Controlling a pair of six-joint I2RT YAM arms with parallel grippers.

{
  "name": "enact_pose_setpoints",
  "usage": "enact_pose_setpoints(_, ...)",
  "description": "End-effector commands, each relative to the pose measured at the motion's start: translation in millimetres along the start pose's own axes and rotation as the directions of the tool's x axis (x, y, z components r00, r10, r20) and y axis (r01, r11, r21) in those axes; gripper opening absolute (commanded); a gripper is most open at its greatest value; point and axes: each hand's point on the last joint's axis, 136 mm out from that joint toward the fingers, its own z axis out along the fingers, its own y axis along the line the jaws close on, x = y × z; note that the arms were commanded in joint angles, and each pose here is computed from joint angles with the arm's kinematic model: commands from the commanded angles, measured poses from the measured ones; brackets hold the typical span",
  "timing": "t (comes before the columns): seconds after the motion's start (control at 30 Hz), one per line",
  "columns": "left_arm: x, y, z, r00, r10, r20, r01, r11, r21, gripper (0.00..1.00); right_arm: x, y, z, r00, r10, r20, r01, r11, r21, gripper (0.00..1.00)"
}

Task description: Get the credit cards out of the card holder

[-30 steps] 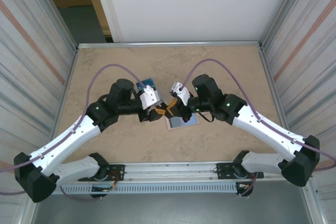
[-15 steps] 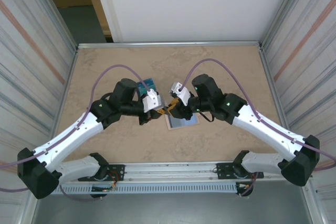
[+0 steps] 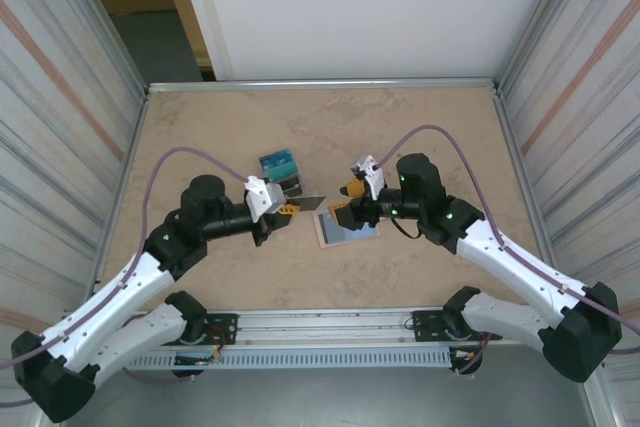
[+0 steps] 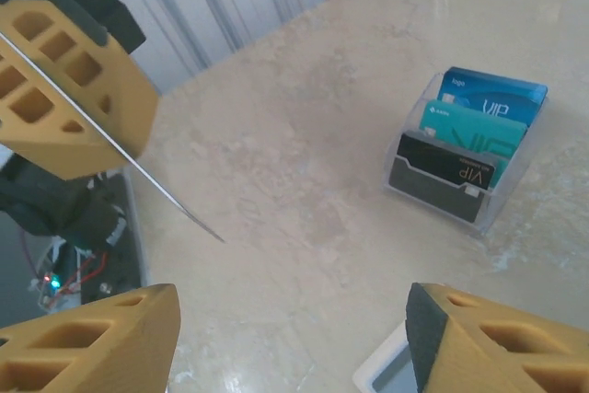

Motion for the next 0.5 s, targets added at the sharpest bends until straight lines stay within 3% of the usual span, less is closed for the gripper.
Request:
enact_pose_setpoints(0.0,-31,-7,-11,0.987,-0.056,0.150,0.052,0.998,0.031,0.00,-32,17,-9,0.988,0.047,0.149,-0.030,0.992,-0.119,0.65)
enact_pose_setpoints(0.27,-42,-17,-14,0.971,-0.133,0.200,0.113,0.988,0.108,0.00,-46,45,-2,0.986,0.065,0.152,-0.013,0.947,-0.320,0.58)
enact_pose_setpoints(0.47,-44,-15,-8,0.963,-0.172,0.208,0.147,0.980,0.132,0.00,-53,59,1,0.989,0.023,0.148,0.033,0.931,-0.364,0.54)
